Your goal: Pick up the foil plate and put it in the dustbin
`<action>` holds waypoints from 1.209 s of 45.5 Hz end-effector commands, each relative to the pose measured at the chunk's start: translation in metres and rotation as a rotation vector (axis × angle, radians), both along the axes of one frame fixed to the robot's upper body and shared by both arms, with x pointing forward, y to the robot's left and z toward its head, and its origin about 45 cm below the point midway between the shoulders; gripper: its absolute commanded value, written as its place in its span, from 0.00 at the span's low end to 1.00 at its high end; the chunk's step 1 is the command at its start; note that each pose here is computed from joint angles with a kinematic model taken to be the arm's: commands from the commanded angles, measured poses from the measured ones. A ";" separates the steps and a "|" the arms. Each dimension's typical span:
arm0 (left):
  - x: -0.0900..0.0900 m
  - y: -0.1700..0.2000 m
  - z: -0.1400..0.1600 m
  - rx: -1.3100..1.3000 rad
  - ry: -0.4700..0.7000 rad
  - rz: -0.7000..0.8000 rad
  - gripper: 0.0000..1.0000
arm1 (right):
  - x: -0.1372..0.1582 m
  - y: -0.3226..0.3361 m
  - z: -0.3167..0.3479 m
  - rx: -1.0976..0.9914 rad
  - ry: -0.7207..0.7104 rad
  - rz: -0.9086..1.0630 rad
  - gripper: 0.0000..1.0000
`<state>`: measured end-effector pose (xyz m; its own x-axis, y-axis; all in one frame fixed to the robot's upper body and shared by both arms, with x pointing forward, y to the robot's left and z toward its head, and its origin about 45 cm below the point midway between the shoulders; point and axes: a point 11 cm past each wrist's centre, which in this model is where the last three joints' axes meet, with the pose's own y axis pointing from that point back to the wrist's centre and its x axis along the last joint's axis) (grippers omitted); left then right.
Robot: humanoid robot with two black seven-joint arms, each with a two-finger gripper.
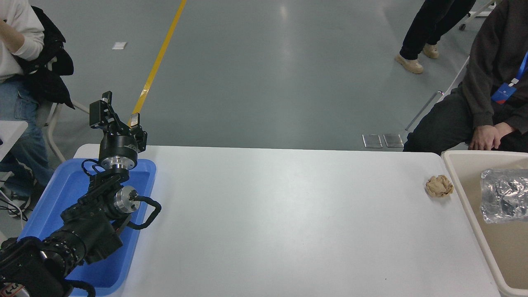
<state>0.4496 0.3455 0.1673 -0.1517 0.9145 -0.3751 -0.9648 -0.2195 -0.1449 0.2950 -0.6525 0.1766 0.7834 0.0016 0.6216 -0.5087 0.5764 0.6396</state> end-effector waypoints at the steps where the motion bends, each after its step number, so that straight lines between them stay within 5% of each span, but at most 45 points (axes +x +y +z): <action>1: 0.000 0.000 0.000 0.000 0.000 0.000 1.00 | 0.003 0.006 -0.007 0.027 -0.037 -0.005 1.00; 15: 0.000 -0.001 0.000 -0.001 0.002 -0.002 1.00 | 0.044 0.036 0.010 0.057 -0.035 0.092 1.00; 30: 0.000 -0.001 0.000 -0.001 0.001 -0.001 1.00 | 0.069 0.149 0.096 0.207 0.242 0.312 1.00; 47: 0.000 -0.001 0.000 -0.001 0.002 -0.002 1.00 | 0.051 0.293 0.124 0.529 0.552 0.288 1.00; 55: 0.000 -0.001 0.000 -0.001 0.002 -0.002 1.00 | 0.058 0.347 0.142 0.672 0.575 0.273 1.00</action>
<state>0.4497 0.3445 0.1669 -0.1503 0.9146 -0.3755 -0.9655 -0.2174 -0.1432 0.3628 -0.3762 0.2912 0.9758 0.0595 0.2104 -0.2128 0.0389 0.9763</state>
